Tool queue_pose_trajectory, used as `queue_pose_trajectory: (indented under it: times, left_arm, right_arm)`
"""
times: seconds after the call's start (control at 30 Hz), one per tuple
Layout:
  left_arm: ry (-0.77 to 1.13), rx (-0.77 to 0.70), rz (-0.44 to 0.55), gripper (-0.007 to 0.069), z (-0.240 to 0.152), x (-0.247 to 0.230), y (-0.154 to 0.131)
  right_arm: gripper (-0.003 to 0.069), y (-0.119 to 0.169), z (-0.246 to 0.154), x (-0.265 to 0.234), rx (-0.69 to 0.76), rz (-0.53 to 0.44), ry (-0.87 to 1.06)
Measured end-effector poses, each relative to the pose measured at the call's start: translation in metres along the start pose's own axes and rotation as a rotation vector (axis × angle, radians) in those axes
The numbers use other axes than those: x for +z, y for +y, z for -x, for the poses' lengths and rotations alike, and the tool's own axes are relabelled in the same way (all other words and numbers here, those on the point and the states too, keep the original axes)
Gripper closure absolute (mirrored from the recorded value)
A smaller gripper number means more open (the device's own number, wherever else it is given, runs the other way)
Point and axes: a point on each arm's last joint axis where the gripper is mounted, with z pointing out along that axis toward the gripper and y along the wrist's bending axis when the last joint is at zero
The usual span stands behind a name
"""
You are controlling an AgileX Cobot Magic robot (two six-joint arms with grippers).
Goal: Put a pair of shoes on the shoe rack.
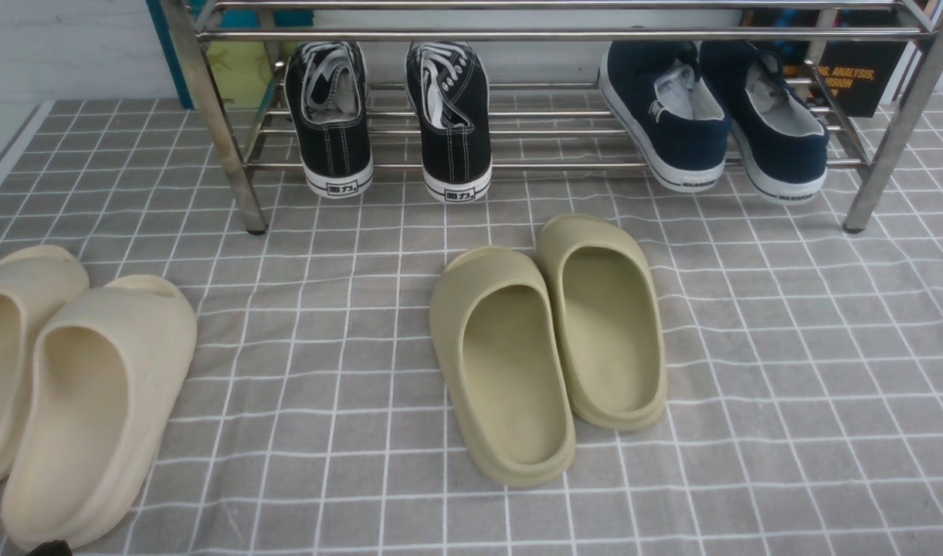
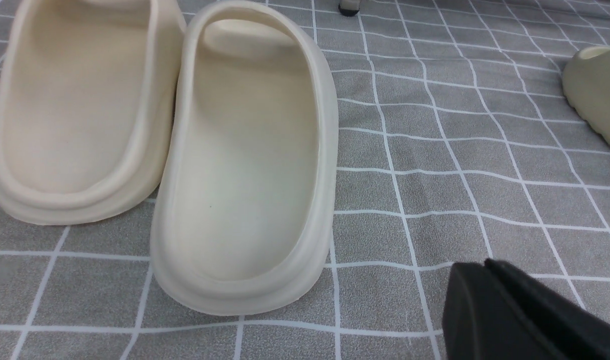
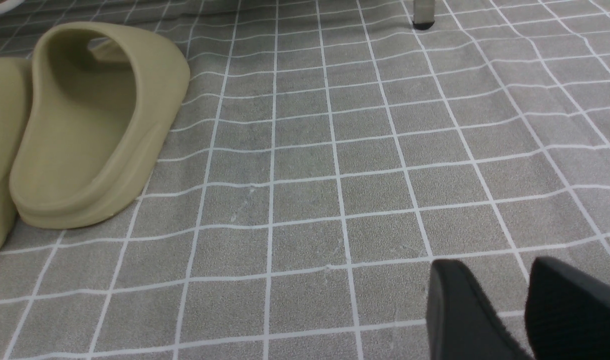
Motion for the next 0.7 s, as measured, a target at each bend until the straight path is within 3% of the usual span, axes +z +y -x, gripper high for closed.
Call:
queue_pose_trajectory:
  times: [0.7]
  left_arm:
    - [0.001, -0.001, 0.0, 0.0591, -0.0001, 0.0, 0.0]
  right_arm:
    - [0.0419, 0.0, 0.0, 0.0, 0.0, 0.0, 0.0]
